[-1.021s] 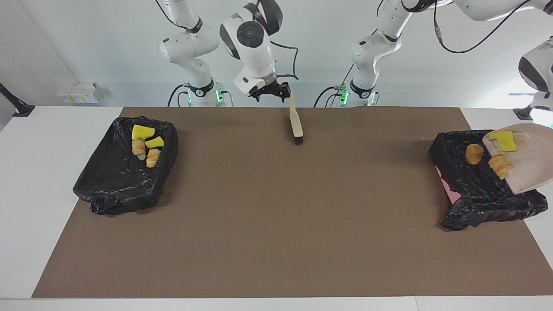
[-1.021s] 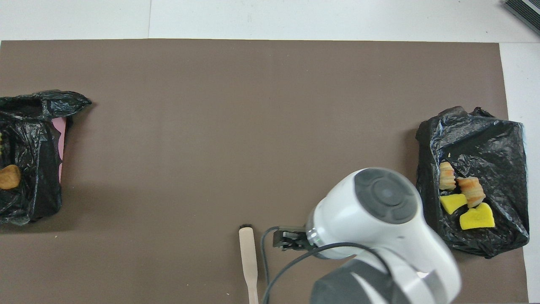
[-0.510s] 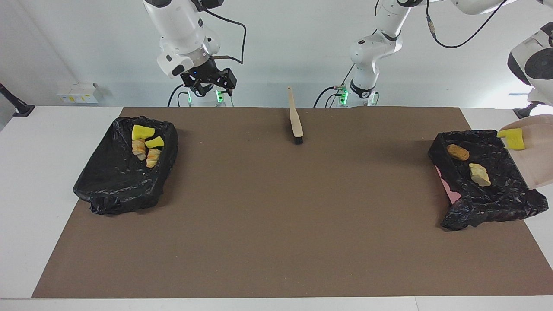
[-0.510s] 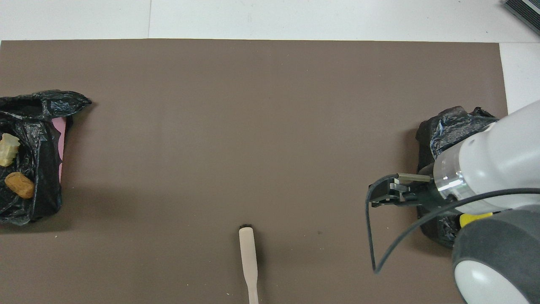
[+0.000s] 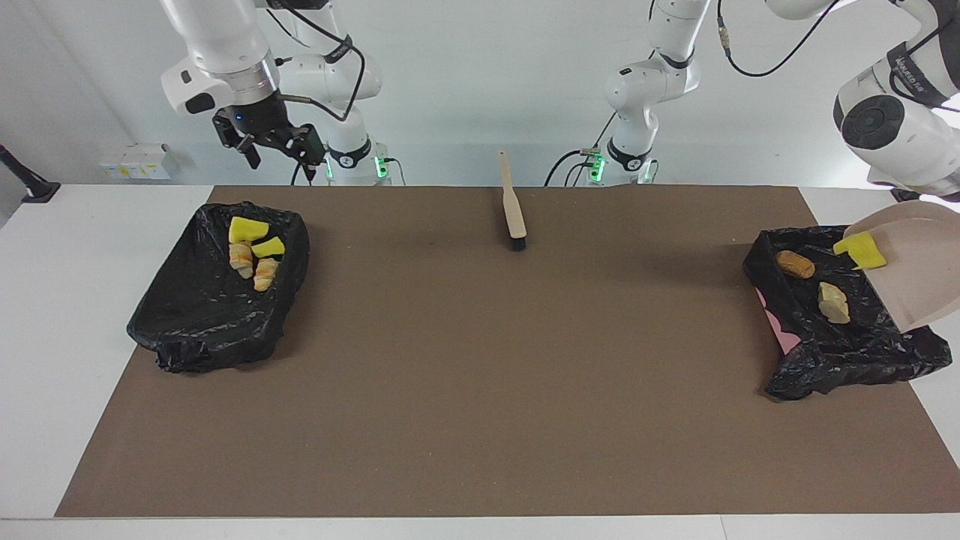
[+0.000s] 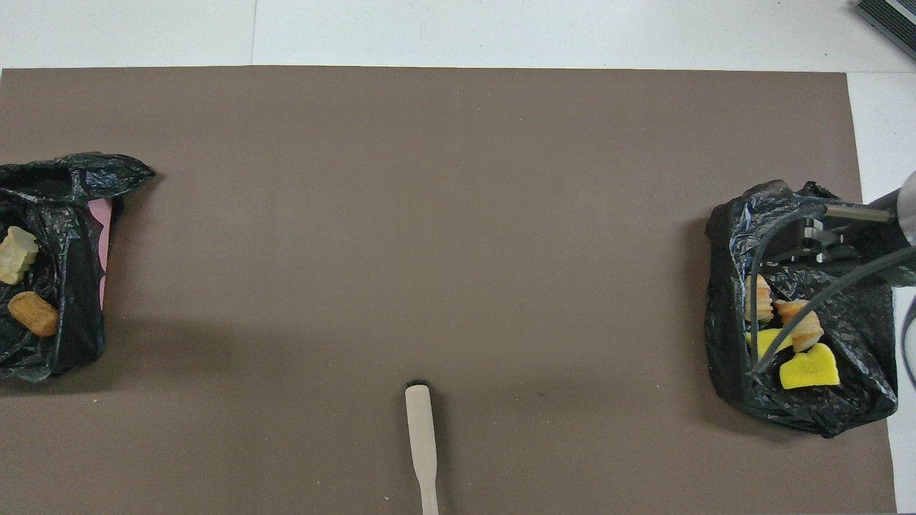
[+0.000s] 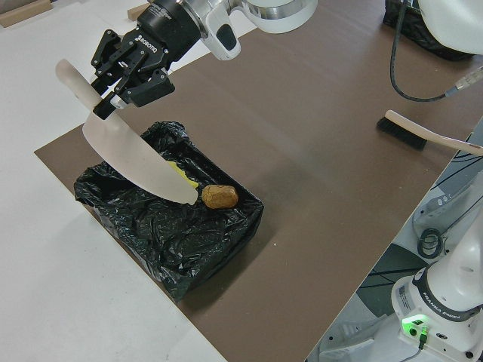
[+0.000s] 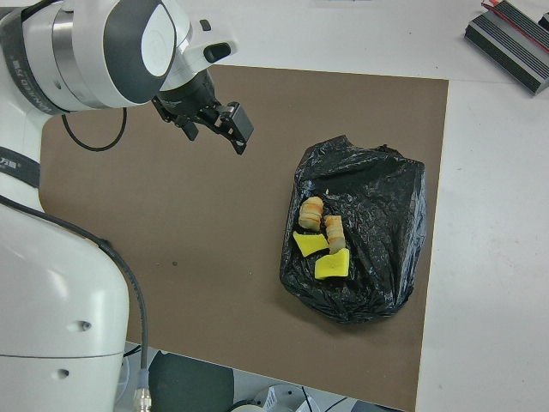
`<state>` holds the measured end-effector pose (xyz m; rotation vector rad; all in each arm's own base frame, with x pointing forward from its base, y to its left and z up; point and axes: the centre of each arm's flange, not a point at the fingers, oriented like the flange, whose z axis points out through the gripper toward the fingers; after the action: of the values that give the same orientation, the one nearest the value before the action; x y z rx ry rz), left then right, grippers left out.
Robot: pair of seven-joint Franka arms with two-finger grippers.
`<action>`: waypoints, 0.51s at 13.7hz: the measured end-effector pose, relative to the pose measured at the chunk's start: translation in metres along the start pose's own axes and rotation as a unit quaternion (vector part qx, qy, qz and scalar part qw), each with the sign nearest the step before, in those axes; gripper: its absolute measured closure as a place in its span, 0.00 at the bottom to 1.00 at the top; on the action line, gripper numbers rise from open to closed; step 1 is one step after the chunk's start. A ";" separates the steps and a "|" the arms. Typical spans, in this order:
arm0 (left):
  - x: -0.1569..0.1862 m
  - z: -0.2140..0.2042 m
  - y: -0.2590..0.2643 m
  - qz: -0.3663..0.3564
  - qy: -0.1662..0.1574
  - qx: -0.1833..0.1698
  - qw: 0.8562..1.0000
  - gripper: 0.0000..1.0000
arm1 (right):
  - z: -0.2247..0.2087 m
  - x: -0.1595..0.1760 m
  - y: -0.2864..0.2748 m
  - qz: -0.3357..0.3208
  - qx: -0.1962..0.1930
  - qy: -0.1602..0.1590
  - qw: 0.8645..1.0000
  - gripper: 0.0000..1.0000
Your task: Sweep and dump trash in bin
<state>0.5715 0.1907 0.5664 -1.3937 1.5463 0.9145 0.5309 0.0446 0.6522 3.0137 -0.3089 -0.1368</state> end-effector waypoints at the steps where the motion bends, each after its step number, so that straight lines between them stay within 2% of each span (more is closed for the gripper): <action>1: -0.005 -0.001 0.001 0.001 -0.011 0.002 1.000 0.68 | 0.000 0.002 -0.002 -0.006 -0.005 0.002 1.000 0.00; 4: -0.016 -0.017 0.004 0.002 -0.037 0.003 0.999 0.68 | -0.002 0.001 -0.007 -0.011 -0.006 0.004 1.000 0.00; 7: -0.004 -0.057 -0.004 -0.011 -0.044 0.000 0.999 0.68 | -0.003 0.000 -0.006 -0.011 -0.006 0.002 1.000 0.00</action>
<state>0.5691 0.1396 0.5921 -1.3512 1.4619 0.9493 0.5329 0.0508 0.6547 3.0052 -0.2746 -0.1345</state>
